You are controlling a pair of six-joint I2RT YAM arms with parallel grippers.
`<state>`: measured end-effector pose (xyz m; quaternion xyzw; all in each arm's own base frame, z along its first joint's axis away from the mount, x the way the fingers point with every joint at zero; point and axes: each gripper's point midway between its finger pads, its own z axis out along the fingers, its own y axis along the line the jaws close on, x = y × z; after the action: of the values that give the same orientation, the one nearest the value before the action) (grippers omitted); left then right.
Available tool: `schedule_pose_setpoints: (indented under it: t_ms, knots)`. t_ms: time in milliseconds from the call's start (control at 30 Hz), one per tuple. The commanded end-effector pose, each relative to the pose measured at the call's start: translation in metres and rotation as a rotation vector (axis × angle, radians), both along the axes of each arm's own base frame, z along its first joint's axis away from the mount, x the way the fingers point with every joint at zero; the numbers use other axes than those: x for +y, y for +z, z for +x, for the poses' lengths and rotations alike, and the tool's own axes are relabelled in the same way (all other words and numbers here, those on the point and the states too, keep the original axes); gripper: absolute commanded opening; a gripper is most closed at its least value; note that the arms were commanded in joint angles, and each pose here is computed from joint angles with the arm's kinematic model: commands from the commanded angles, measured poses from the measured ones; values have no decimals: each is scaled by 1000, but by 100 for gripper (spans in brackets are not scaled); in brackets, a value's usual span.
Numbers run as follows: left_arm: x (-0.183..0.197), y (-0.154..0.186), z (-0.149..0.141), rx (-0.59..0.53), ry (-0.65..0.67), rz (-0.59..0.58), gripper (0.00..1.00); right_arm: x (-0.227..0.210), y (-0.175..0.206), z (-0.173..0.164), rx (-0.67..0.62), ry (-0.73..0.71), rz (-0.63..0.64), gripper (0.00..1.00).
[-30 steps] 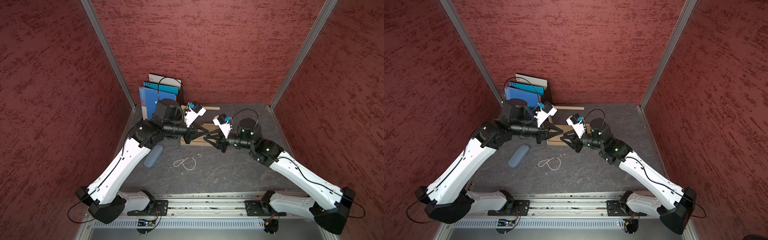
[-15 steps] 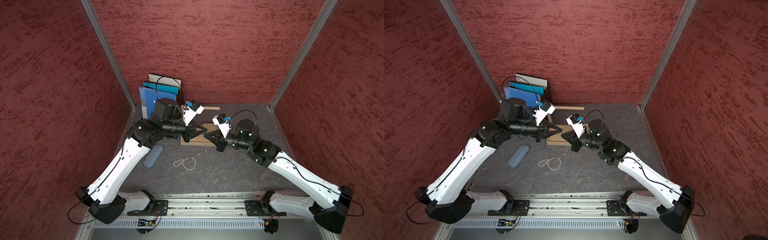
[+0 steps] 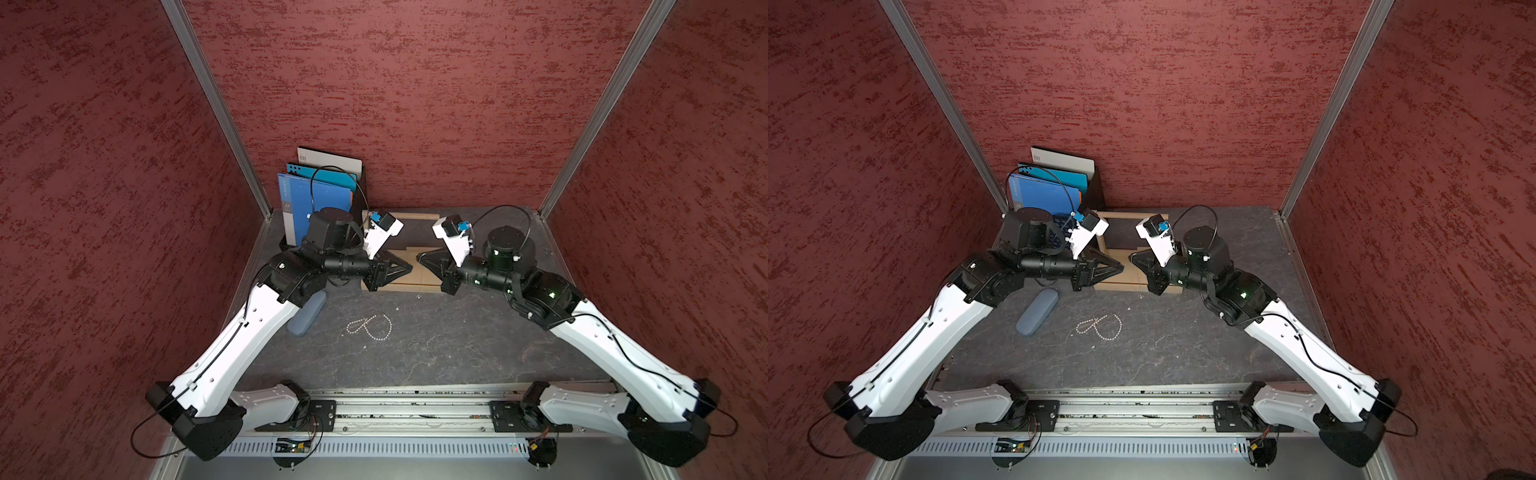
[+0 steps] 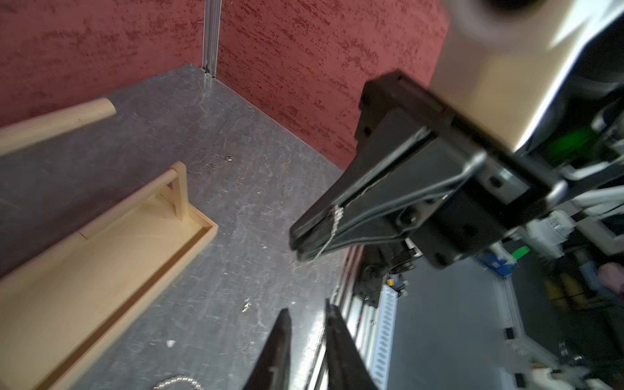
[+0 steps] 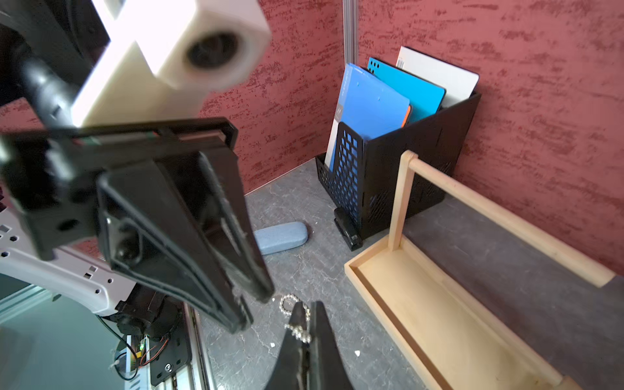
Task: Hang the necklace on the jewelry display stand
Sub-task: Adjust the necklace.
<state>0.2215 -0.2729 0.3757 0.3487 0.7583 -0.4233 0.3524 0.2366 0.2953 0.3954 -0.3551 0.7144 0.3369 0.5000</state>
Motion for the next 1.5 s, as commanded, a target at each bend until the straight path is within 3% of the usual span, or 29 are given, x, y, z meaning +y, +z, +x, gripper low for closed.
schedule_pose_setpoints:
  t_ms: [0, 100, 233, 433, 700, 900, 1067, 1200, 1467]
  knots:
    - [2, 8, 4, -51, 19, -23, 46, -7, -9, -6, -2, 13, -119, 0]
    - [3, 8, 5, -73, 30, -22, 56, -9, -7, -8, -10, 21, -170, 0]
    - [3, 13, 9, -113, 46, -30, 58, -11, -7, -9, -15, 18, -225, 0]
    - [-16, 22, 4, -160, 27, -38, 39, -14, -6, -3, -24, -40, -282, 0]
    - [-38, 11, 11, -176, 54, -43, 37, -11, -5, -1, -79, -101, -387, 0]
    - [-44, 3, 17, -153, 57, -40, 10, -16, -5, 4, -108, -167, -462, 0]
    - [-42, -1, 20, -150, 76, -44, 18, -23, -1, 5, -120, -204, -465, 0]
    - [-41, 2, 22, -152, 77, -73, 0, -22, -2, 3, -116, -197, -464, 0]
    - [-41, 4, 21, -144, 70, -82, 0, -20, -5, 3, -103, -208, -423, 2]
